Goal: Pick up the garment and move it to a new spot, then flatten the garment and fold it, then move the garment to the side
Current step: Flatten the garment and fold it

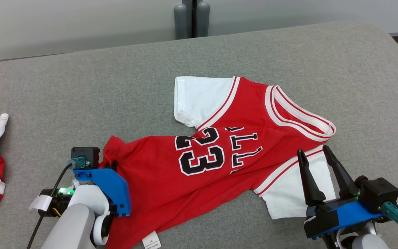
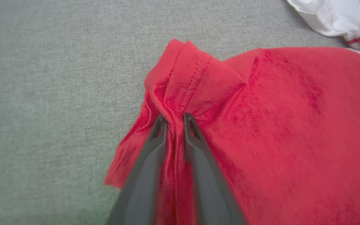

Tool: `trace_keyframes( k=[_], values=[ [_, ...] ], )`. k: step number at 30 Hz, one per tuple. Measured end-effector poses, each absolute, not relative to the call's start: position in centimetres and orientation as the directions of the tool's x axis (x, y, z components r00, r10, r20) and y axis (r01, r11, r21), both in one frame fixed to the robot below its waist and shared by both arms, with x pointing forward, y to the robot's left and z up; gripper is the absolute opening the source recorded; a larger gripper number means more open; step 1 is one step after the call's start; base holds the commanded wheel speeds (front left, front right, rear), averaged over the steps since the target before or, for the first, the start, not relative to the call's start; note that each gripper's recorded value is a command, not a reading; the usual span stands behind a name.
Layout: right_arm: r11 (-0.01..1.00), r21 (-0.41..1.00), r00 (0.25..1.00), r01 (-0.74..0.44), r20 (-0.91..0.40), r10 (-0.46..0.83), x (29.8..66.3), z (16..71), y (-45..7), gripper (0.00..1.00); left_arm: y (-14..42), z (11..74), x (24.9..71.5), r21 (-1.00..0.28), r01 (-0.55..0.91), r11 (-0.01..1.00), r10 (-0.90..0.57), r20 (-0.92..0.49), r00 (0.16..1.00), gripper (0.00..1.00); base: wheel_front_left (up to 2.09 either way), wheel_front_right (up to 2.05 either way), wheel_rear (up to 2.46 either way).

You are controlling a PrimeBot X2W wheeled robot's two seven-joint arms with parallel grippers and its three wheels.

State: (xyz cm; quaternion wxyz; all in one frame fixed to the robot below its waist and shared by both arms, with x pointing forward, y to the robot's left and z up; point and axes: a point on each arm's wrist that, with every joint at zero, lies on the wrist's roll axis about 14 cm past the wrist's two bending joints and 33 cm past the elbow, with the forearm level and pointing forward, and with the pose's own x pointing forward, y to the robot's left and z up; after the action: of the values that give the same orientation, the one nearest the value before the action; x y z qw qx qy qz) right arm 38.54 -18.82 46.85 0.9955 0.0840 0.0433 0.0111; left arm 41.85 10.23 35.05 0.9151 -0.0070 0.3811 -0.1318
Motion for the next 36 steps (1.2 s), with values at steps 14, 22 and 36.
trace_keyframes(
  k=[14, 22, 36],
  values=[
    [0.988, 0.156, 0.994, 0.001, -0.104, 0.015, 38.9, 46.4, -19.4, 1.00, 9.2, 40.3, 50.6, -0.076, 0.238, 0.968, -0.248, -0.398, 0.883, 0.00, 0.00, 0.00, 0.00],
    [0.988, 0.148, 0.991, 0.043, -0.130, -0.023, 38.6, 45.5, -20.6, 1.00, 9.4, 40.7, 54.7, -0.072, 0.224, 0.972, -0.235, -0.362, 0.902, 0.29, 0.00, 0.00, 0.00],
    [0.987, 0.158, 0.999, -0.003, -0.050, 0.011, 39.5, 47.9, -19.6, 1.00, 9.6, 45.9, 52.1, -0.216, 0.258, 0.942, -0.285, -0.105, 0.953, 1.00, 0.00, 0.00, 0.00]
  ],
)
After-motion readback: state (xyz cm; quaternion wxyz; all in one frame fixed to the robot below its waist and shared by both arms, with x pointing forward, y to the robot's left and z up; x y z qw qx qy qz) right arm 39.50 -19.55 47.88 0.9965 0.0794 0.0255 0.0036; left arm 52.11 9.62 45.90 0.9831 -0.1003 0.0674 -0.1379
